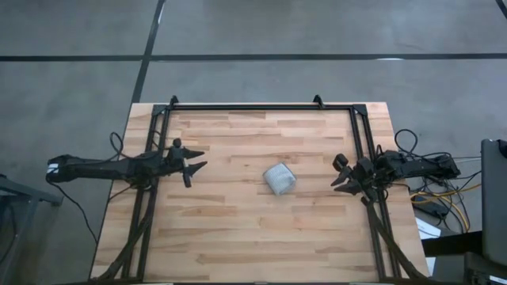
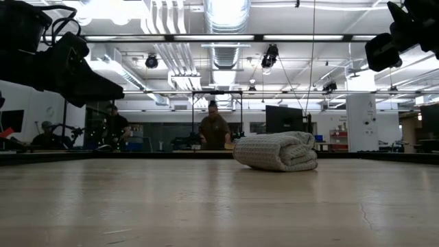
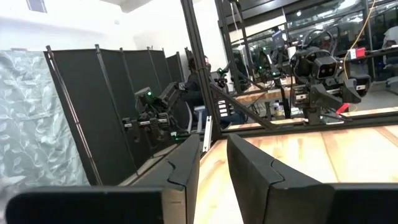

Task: Fold microfiber towels
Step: Return to Home Position

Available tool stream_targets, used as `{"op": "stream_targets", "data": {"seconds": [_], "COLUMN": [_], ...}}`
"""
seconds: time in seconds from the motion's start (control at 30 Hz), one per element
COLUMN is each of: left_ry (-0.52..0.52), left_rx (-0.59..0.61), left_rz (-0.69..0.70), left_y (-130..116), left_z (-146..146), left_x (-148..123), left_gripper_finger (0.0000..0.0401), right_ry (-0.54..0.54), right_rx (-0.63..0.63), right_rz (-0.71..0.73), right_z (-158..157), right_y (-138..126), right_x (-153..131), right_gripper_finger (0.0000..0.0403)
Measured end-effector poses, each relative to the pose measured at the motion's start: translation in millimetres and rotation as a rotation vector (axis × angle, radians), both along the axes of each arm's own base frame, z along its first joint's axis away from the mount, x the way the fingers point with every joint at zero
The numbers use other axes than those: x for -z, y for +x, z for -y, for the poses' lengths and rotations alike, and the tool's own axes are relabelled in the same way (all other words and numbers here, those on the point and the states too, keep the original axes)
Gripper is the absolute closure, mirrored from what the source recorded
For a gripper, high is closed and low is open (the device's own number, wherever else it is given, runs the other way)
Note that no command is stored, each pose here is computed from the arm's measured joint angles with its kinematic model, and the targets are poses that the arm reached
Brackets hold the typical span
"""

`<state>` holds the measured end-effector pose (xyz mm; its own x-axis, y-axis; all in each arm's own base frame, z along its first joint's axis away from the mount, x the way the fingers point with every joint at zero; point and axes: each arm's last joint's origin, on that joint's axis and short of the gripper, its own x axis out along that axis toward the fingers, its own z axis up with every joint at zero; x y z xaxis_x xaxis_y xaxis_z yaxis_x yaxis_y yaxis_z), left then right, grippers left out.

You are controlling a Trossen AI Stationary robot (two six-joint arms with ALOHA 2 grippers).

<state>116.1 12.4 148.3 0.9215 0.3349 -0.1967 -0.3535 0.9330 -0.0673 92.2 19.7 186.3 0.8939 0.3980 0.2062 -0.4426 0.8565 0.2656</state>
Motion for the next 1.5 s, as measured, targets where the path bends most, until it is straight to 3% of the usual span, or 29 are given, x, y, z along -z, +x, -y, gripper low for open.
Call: {"op": "stream_targets", "data": {"seconds": [1.5], "left_ry": [-0.001], "left_rx": [0.000], "left_rz": [0.001], "left_y": [0.0], "left_z": [0.1], "left_x": [0.1], "left_gripper_finger": [0.0206], "right_ry": [0.002], "right_rx": [0.001], "right_rz": [0.000], "right_z": [0.0], "right_y": [0.0], "right_x": [-0.1], "right_gripper_finger": [0.0329]}}
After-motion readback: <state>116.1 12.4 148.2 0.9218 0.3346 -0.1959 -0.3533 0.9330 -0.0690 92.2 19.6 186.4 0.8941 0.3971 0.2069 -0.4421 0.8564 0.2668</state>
